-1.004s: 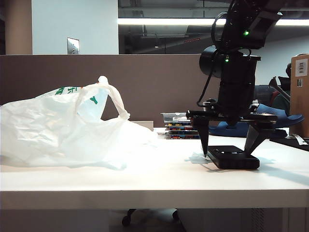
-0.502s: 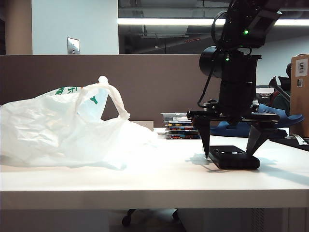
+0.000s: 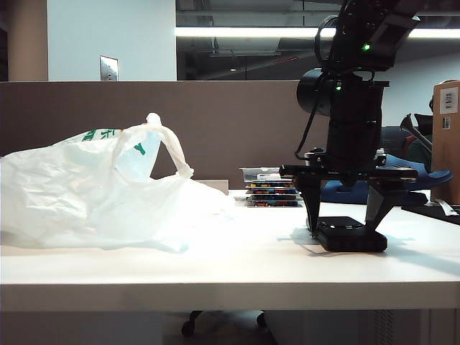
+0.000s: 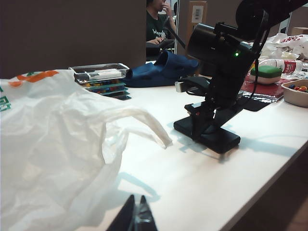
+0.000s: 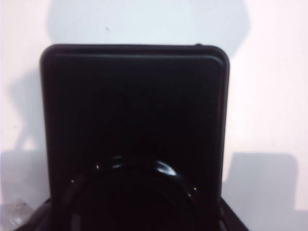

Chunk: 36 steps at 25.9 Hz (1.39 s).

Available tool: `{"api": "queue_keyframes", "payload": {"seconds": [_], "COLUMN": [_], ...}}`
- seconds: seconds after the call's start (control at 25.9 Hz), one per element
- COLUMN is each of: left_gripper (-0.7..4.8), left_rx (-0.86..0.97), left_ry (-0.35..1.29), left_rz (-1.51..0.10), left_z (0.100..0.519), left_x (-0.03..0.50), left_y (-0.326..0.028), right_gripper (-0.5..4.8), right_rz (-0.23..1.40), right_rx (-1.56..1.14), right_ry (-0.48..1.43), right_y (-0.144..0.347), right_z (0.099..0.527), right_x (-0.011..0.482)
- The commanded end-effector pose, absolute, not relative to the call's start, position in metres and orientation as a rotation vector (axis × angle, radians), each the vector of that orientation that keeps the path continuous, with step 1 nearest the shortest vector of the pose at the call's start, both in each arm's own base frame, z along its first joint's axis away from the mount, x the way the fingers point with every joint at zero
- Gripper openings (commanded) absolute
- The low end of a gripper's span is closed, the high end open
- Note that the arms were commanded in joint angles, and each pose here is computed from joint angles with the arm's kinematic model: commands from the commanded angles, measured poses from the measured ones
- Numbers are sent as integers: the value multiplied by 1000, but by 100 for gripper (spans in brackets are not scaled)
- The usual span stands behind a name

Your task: Put the power bank into the bag.

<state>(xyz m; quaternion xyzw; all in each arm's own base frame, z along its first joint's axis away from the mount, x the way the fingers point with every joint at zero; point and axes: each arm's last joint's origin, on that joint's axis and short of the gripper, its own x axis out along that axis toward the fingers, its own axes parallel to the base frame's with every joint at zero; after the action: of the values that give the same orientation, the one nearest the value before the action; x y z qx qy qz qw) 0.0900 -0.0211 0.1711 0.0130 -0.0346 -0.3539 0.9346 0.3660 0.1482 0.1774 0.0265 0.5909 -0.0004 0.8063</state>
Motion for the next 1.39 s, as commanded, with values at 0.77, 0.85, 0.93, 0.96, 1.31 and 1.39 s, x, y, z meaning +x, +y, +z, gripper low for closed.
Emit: {"api": "queue_keyframes", "payload": {"seconds": [0.77, 0.85, 0.93, 0.96, 1.31, 1.39], "left_gripper": [377, 377, 386, 404, 479, 479], "left_rx": [135, 157, 154, 150, 171, 210], "left_ry": [-395, -352, -309, -290, -129, -111], "left_rz": [-576, -573, -577, -586, -732, -756], "left_z": [300, 312, 320, 324, 348, 348], "left_x": [82, 98, 113, 120, 213, 230], "left_y": [-18, -18, -19, -19, -37, -44], "right_gripper": [259, 259, 259, 259, 259, 259], "right_rz": [70, 98, 108, 112, 159, 170], "right_rx": [33, 33, 35, 36, 31, 39], "right_ry": [1205, 1198, 1191, 1188, 1168, 1161], "right_y": [145, 145, 145, 145, 147, 147], "right_z": [210, 214, 216, 217, 220, 220], "right_x": [356, 355, 354, 354, 355, 356]}}
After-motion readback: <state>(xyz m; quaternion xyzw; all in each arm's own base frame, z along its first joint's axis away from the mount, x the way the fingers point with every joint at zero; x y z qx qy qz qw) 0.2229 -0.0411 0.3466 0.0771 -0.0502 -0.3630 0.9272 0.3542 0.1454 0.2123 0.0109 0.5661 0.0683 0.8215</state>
